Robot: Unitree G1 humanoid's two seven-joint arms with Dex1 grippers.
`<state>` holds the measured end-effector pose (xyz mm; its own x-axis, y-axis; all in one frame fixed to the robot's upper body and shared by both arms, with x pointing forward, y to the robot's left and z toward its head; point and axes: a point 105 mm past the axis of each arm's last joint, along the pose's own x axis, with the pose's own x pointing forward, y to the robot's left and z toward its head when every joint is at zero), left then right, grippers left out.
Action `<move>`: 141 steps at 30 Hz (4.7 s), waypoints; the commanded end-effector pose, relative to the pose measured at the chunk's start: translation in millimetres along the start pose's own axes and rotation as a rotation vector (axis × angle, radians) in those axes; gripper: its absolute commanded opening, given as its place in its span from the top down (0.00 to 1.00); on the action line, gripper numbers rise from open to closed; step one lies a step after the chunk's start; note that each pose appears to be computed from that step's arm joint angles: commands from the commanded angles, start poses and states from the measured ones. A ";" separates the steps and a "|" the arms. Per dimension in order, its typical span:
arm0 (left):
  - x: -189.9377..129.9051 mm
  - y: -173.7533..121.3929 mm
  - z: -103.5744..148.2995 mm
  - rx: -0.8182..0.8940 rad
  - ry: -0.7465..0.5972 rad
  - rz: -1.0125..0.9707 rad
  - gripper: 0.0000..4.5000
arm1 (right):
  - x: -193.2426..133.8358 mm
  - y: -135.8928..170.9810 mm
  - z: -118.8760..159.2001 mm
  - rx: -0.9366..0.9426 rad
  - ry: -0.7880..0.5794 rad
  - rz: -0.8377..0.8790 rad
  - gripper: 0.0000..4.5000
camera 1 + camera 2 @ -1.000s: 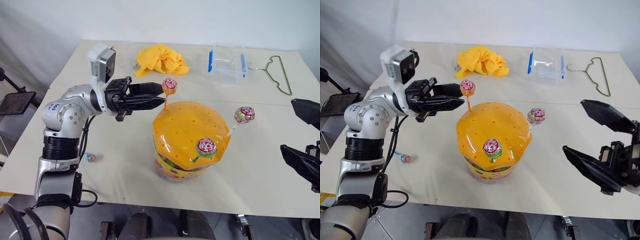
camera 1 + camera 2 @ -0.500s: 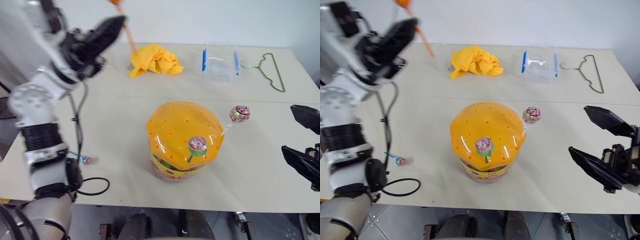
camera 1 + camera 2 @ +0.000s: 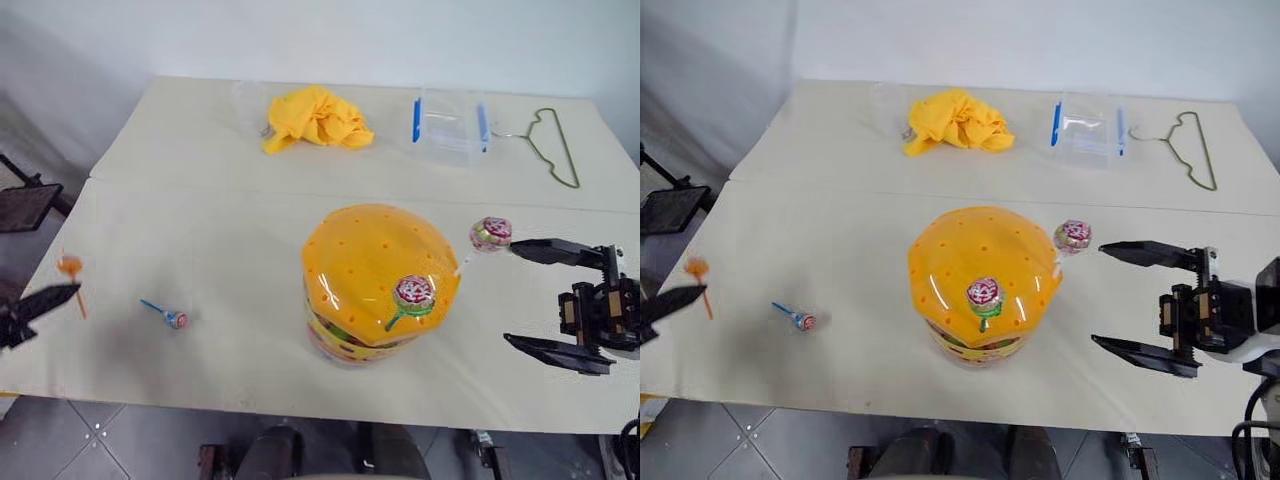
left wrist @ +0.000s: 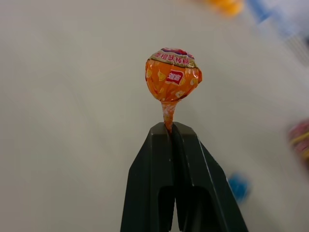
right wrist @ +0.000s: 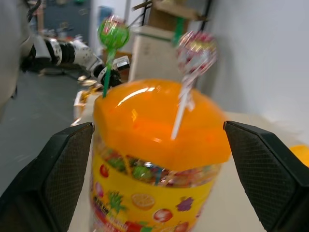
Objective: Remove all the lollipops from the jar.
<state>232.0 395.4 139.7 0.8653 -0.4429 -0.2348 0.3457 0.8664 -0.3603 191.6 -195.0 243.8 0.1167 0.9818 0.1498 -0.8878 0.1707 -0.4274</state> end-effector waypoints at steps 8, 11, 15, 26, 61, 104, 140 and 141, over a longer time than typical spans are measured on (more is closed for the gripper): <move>16.8 -15.1 -34.6 0.086 0.008 -0.025 0.99 | -14.3 -7.1 -6.8 0.012 0.092 -0.013 0.00; 19.3 -13.1 -45.2 0.071 0.063 -0.006 0.89 | -16.3 -9.2 -5.9 0.036 0.101 -0.056 0.00; 11.9 -24.9 -31.2 0.123 0.013 -0.101 0.63 | -22.5 -13.5 -1.8 0.087 0.078 -0.153 0.00; 22.8 -131.6 46.2 0.566 -0.270 -0.587 0.36 | -24.4 -26.9 -8.5 0.179 0.070 -0.316 0.00; 54.8 -234.9 47.5 0.475 -0.309 -1.138 0.36 | 10.2 -44.6 1.1 0.202 0.058 -0.196 1.00; 79.1 -217.9 58.8 0.422 -0.158 -1.271 0.36 | 29.2 6.7 17.2 0.114 0.127 -0.128 0.34; 74.9 -223.4 45.4 0.566 -0.193 -1.260 0.36 | -129.0 -65.2 -49.3 0.284 0.762 -0.970 0.99; 74.8 -223.6 43.5 0.570 -0.188 -1.262 0.36 | -139.0 -60.3 -59.4 0.283 0.848 -0.976 0.99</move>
<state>241.0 180.7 240.4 -0.0952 -0.9845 0.1473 0.9861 -0.0730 0.1491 254.6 -325.2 202.8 0.9002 0.3077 -0.3083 -0.3688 0.9150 -0.1638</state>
